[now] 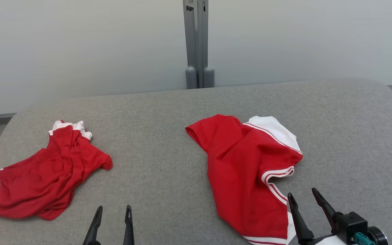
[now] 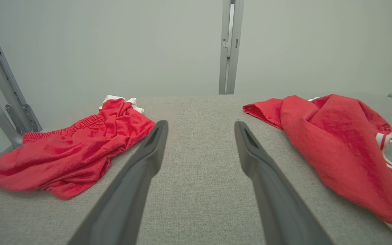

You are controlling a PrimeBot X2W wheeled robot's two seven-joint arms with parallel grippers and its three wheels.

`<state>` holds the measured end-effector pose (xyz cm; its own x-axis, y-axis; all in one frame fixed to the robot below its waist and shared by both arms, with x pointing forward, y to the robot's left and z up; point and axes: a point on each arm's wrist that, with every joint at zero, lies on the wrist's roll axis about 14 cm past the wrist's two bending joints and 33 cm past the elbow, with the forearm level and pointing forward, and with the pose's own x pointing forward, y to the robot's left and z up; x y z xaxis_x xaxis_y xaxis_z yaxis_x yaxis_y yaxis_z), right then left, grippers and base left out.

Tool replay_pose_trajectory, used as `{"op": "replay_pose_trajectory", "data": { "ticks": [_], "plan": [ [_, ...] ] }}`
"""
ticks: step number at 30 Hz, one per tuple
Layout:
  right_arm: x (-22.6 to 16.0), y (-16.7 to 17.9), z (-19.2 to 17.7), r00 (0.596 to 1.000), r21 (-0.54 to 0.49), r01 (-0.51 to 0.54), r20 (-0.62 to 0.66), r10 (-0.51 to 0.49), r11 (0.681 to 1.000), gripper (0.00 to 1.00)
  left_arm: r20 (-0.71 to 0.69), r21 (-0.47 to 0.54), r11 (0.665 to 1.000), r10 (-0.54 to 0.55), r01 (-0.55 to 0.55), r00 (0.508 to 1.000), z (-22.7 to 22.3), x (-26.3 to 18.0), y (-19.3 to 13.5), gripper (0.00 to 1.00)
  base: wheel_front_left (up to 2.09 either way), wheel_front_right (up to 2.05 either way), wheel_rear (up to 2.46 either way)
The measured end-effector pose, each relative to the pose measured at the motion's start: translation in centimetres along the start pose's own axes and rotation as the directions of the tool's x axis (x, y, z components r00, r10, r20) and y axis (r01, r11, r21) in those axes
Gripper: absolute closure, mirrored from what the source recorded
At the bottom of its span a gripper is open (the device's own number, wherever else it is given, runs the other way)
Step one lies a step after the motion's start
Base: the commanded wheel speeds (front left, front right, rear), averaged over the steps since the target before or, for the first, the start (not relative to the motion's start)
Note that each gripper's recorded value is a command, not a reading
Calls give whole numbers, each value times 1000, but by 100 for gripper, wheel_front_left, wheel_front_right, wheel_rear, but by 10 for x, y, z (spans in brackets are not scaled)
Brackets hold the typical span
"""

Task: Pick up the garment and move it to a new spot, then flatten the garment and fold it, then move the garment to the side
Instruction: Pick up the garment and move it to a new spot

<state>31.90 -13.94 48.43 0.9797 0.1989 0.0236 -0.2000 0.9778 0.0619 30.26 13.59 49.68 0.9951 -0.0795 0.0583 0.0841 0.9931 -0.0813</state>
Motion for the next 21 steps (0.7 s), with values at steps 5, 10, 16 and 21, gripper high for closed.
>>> {"op": "replay_pose_trajectory", "data": {
  "ticks": [5,10,16,21],
  "plan": [
    [-5,-2,3,1000,-3,8,11,-8,1000,0,10,6,1000,31,-31,999,2,-7,6,0,0,0,0],
    [-9,-1,2,1000,1,13,10,-13,1000,0,12,13,1000,19,-19,1000,2,-9,2,0,0,0,0],
    [-10,0,0,1000,5,13,6,-13,1000,0,6,10,1000,-1,1,1000,1,-10,-4,0,0,0,0],
    [-9,3,-2,1000,9,6,0,-6,1000,0,0,10,1000,-9,9,1000,-1,-12,-7,0,0,0,0]
  ]
}}
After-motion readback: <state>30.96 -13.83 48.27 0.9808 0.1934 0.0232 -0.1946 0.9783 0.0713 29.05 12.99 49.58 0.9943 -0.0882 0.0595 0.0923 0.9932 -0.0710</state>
